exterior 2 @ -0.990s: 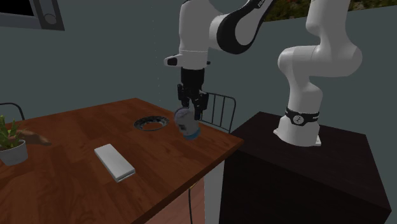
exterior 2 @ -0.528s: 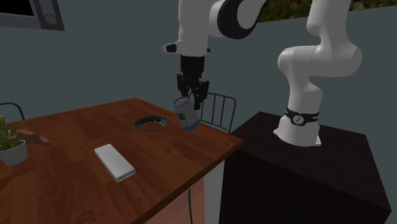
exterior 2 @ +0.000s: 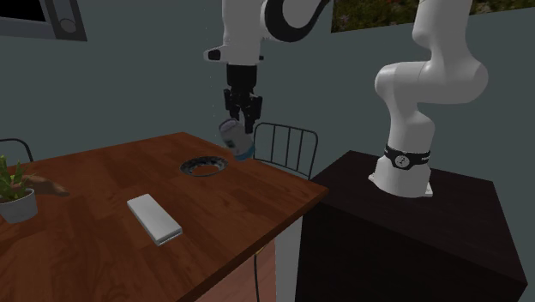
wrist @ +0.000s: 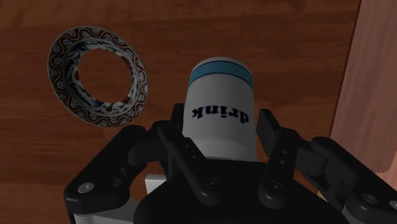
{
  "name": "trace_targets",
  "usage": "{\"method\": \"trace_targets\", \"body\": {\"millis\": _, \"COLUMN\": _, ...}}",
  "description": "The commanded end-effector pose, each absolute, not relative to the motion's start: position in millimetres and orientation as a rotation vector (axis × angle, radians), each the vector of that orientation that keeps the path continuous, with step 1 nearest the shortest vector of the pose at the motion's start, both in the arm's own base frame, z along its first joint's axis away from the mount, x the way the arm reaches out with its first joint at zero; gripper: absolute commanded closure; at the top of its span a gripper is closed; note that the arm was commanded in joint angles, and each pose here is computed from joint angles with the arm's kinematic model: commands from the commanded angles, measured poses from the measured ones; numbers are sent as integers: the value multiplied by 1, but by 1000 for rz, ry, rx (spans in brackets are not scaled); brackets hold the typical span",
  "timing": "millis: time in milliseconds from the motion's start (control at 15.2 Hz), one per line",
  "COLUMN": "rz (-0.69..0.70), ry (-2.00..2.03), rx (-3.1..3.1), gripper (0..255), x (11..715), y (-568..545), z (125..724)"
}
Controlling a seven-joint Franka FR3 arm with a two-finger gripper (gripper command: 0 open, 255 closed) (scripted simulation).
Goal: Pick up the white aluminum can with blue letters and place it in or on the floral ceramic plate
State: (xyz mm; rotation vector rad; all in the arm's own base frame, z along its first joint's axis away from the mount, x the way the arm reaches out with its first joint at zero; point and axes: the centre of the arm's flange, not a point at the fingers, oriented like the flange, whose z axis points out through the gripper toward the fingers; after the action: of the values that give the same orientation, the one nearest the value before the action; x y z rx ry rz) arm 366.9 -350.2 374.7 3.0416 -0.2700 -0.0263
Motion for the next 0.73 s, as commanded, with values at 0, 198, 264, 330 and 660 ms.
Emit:
{"method": "trace_targets", "body": {"millis": 0, "rz": -25, "ry": -266, "rx": 3041, "gripper": 255, "x": 364, "y": -375, "z": 378}}
{"method": "trace_targets", "body": {"millis": 198, "rz": -25, "ry": -266, "rx": 3041, "gripper": 255, "x": 359, "y": -414, "z": 383}}
{"method": "trace_targets", "body": {"millis": 264, "rz": -25, "ry": -266, "rx": 3041, "gripper": 255, "x": 357, "y": -427, "z": 384}}
{"method": "trace_targets", "body": {"millis": 330, "rz": -25, "ry": -266, "rx": 3041, "gripper": 255, "x": 355, "y": -440, "z": 386}}
{"method": "trace_targets", "body": {"millis": 660, "rz": -25, "ry": -266, "rx": 3041, "gripper": 255, "x": 347, "y": -505, "z": 394}}
